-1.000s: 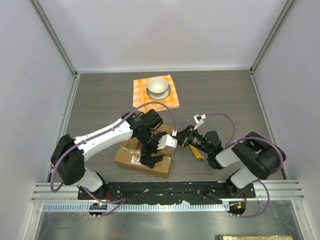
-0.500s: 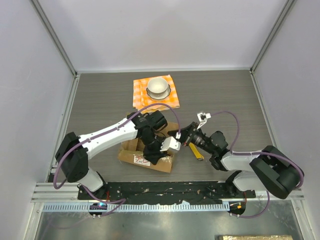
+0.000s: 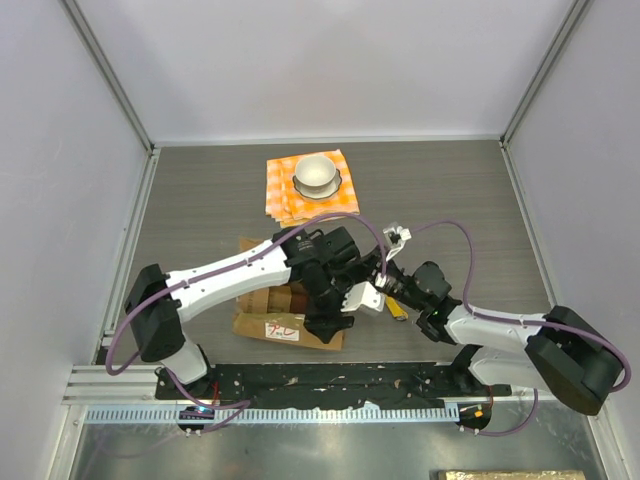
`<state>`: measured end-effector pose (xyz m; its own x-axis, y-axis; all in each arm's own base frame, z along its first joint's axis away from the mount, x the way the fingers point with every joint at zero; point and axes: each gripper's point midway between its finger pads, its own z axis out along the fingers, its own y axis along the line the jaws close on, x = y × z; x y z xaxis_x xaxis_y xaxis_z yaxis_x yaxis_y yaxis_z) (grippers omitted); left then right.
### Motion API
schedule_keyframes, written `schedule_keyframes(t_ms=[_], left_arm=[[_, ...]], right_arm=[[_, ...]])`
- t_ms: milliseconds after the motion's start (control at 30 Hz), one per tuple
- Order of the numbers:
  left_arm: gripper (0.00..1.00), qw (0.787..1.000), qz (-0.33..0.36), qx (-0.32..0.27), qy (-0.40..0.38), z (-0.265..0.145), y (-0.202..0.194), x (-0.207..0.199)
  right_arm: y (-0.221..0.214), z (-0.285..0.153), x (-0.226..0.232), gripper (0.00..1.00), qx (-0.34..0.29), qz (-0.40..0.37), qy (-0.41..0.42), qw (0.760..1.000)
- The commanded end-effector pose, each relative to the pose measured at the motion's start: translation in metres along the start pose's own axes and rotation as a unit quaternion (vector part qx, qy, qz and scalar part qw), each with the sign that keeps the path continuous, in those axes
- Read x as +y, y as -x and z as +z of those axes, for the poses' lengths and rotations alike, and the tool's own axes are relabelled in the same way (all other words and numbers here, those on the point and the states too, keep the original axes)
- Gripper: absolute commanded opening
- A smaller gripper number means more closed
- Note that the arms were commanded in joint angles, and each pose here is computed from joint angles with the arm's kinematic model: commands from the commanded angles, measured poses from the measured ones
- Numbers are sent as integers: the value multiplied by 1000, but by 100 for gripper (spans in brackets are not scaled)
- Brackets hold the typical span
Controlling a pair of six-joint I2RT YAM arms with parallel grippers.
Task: Unpack the express box
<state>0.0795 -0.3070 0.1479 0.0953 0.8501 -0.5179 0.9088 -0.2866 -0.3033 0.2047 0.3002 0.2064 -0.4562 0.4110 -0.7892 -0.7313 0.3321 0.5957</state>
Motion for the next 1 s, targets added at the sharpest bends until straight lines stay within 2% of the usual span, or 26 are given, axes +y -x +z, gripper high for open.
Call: schedule_keyframes(t_ms=[0,67,133,167,200,267,433,500,567,667,833,900,933,967], left_arm=[[55,999,-15,-17,-36,11,0,-20],[52,999,-20,-13,-33,16,-4,-21],[40,999,-25,3,-39,24,-15,-29],[33,999,-25,10,-39,27,-19,-31],[14,999,-26,20,-36,32,-26,-33],[0,999,-9,39,-25,36,-33,-35],[0,999,12,53,-5,33,-39,-30],[0,998,24,53,3,26,-35,-28],[0,998,35,57,8,21,-35,-28],[0,998,36,55,11,18,-36,-28],[0,997,46,60,30,11,-35,-20],[0,994,66,66,49,4,-31,-12],[0,993,74,68,55,1,-28,-9],[0,992,90,64,64,-7,-19,-7]], right_arm=[[40,6,-1,1,-67,-35,-29,997],[41,6,-3,1,-69,-37,-37,996],[41,6,-10,1,-69,-37,-56,995],[42,5,-12,1,-70,-38,-60,995],[40,5,-15,1,-66,-40,-68,995],[40,4,-18,1,-63,-46,-78,994],[20,-2,-38,2,-26,-54,-116,991],[3,-6,-43,28,7,-48,-119,992],[-14,-10,-44,43,43,-37,-117,992],[-26,-18,-43,56,60,-23,-109,992],[-40,-26,-39,58,85,-19,-96,991],[-48,-25,-44,48,100,-16,-106,989],[-49,-24,-47,37,102,-16,-114,988],[-55,-26,-56,32,116,-11,-135,984]])
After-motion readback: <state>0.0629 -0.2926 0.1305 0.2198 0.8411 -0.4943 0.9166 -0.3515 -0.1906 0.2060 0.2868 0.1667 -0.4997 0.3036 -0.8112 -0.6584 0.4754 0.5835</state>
